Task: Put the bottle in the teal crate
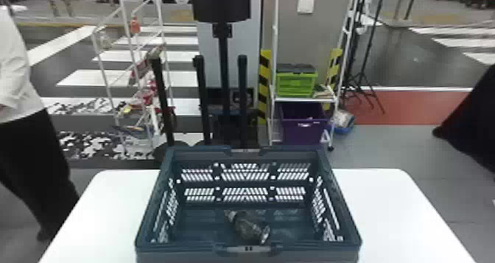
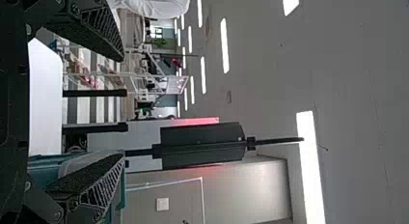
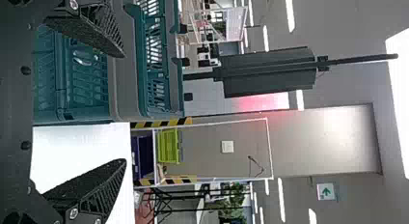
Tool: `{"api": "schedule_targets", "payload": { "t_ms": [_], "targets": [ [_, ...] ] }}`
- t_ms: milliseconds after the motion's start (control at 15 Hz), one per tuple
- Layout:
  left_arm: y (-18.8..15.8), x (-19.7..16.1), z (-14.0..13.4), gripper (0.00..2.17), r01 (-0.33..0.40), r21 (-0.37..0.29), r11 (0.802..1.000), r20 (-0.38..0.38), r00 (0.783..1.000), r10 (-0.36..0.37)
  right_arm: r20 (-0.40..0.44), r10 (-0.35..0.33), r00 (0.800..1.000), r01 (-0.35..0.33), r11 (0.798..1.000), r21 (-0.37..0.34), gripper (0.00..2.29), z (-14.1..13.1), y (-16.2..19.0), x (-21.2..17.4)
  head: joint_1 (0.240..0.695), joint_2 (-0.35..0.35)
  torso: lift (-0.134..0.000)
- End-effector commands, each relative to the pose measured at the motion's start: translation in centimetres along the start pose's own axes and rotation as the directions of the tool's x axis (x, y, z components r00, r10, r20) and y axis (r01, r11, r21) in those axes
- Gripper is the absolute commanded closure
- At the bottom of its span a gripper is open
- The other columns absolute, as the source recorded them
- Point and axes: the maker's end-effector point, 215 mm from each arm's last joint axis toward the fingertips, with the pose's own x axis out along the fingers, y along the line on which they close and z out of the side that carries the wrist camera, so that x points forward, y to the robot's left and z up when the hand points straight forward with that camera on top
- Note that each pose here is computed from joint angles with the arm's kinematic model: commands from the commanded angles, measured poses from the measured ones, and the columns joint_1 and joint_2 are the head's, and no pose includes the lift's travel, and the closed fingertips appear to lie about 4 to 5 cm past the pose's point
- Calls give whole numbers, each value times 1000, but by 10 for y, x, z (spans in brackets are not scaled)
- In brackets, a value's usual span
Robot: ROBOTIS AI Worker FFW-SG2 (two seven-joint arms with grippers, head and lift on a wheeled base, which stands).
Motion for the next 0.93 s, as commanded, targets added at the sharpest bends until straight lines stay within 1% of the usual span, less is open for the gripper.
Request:
{"api": "schedule_targets", "payload": {
  "t_ms": [0,600,867],
  "targets": [
    [0,0,1,191,0,0,1000,3,1000,0,1,-1,1000,1,1000,2,127,0,0,-1,499,0,0],
    [1,-3,1,191,-1,0,1000,-5,1000,1,-1,-2,1000,2,1000,4,130,1,1,-4,499,0,0],
    [0,-3,7,191,4,-2,1000,-3,1000,-4,-4,-2,1000,2,1000,7,130,1,3,-7,499,0,0]
  ]
}}
